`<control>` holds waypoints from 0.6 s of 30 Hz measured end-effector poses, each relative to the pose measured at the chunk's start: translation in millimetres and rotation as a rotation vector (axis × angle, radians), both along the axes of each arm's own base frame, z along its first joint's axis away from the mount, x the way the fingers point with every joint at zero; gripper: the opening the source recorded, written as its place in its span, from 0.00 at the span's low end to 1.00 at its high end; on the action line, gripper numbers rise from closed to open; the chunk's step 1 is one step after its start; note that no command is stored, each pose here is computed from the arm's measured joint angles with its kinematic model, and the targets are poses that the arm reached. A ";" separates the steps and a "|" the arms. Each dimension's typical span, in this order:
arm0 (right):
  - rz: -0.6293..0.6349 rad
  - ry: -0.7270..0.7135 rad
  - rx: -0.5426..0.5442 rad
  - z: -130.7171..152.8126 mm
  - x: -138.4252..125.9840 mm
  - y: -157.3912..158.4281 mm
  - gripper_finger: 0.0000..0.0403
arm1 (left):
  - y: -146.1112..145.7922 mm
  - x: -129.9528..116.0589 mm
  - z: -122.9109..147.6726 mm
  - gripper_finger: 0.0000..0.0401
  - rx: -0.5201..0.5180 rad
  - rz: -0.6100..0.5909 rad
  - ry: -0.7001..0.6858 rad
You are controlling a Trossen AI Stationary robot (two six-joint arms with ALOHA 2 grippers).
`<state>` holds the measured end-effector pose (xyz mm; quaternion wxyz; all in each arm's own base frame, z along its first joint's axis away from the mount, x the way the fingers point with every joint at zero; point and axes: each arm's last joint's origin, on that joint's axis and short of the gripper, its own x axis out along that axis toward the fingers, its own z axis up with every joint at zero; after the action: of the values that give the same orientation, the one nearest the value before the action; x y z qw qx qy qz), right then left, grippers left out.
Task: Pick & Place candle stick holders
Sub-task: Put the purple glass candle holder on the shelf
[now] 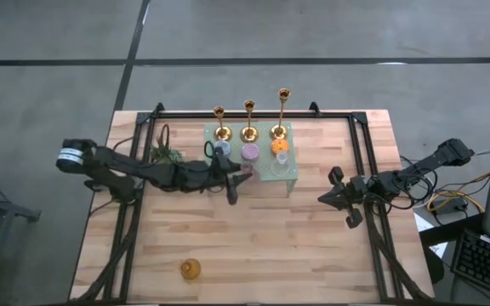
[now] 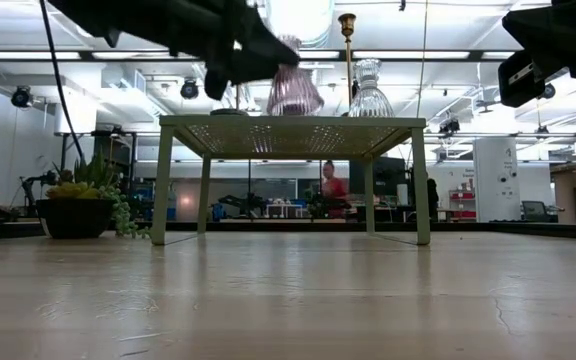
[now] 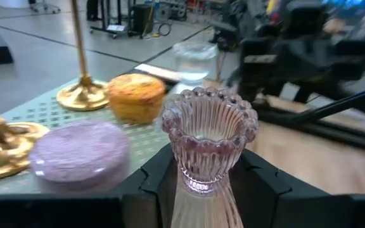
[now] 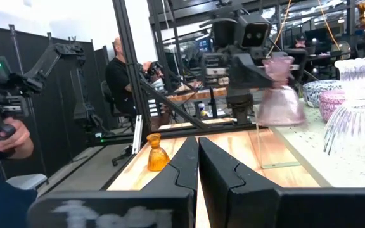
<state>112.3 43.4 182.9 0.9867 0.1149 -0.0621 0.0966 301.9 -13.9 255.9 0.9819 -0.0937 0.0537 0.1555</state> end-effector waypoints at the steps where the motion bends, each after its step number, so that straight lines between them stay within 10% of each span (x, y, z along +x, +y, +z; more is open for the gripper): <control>1: 0.000 0.000 -0.001 0.0 0.0 0.0 0.02 | 1.8 0.6 -1.4 0.33 0.013 0.005 0.011; 18: 0.000 0.000 -0.002 0.0 0.0 0.0 0.02 | 13.8 10.5 -5.6 0.33 0.163 0.037 0.076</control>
<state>112.3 43.4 182.9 0.9868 0.1140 -0.0622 0.0965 312.4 -0.1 250.4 0.9805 -0.0082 0.0763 0.1809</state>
